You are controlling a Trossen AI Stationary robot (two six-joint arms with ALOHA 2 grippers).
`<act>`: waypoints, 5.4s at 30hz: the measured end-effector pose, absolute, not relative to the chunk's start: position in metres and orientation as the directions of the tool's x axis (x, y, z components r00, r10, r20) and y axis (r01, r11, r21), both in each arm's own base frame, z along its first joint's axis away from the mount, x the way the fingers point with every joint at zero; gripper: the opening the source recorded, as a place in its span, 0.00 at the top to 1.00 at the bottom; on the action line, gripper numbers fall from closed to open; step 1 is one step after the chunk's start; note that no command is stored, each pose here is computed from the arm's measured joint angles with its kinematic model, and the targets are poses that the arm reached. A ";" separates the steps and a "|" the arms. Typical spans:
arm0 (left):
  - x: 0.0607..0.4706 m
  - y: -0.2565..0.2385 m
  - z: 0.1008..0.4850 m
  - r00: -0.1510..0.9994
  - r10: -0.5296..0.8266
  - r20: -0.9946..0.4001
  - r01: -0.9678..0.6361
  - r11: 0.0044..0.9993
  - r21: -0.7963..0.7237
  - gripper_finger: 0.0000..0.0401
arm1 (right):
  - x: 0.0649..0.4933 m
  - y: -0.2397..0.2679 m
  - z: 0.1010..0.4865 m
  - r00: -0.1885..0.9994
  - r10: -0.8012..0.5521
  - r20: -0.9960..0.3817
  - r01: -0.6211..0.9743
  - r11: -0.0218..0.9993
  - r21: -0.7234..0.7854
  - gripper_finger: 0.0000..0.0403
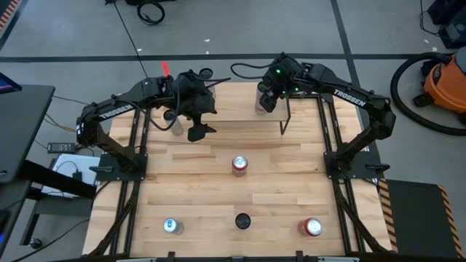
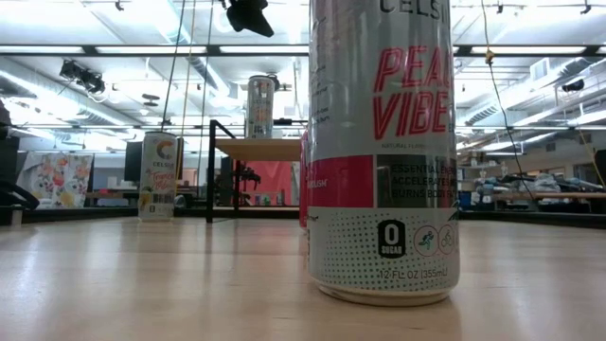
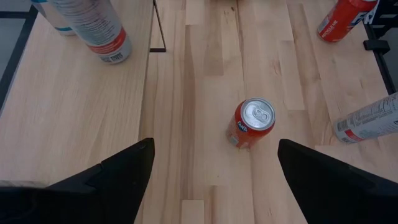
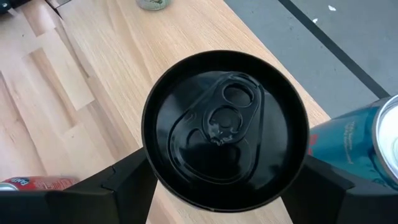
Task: Place canned beverage on shelf
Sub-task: Put the top white pink soda can on the shelf
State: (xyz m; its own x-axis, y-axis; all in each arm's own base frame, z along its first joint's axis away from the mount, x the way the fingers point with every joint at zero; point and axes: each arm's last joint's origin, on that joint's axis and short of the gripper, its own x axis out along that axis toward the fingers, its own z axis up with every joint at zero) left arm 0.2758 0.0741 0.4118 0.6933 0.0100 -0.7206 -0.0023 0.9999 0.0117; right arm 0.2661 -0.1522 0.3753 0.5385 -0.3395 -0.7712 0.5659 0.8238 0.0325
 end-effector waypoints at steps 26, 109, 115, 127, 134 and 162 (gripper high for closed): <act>0.276 0.074 0.412 0.693 0.010 -0.720 -0.002 1.000 0.012 0.12 | 0.271 -0.151 0.379 0.573 -0.359 -0.736 0.619 0.778 0.103 0.26; 0.277 0.074 0.413 0.705 0.014 -0.709 0.003 1.000 0.022 0.12 | 0.312 -0.109 0.364 0.430 -0.618 -0.658 0.869 0.480 0.117 0.26; 0.277 0.074 0.413 0.706 0.014 -0.708 0.003 1.000 0.023 0.12 | 0.314 -0.110 0.366 0.456 -0.619 -0.640 0.848 0.520 0.102 0.24; 0.277 0.074 0.413 0.706 0.014 -0.709 0.003 1.000 0.023 0.12 | 0.313 -0.111 0.368 0.423 -0.665 -0.615 0.882 0.458 0.112 0.23; 0.277 0.074 0.413 0.705 0.014 -0.709 0.003 1.000 0.023 0.12 | 0.312 -0.112 0.369 0.401 -0.693 -0.599 0.894 0.437 0.093 0.23; 0.277 0.074 0.413 0.704 0.014 -0.710 0.003 1.000 0.022 0.12 | 0.298 -0.111 0.420 0.624 -0.695 -0.356 0.761 0.644 0.076 0.23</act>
State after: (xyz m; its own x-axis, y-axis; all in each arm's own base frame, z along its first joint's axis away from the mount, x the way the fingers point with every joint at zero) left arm 0.2767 0.0745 0.4130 0.7045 0.0139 -0.7096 0.0029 0.9997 0.0224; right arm 0.2978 -0.1112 0.4204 0.6244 -0.6954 -0.3556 0.7609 0.6445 0.0757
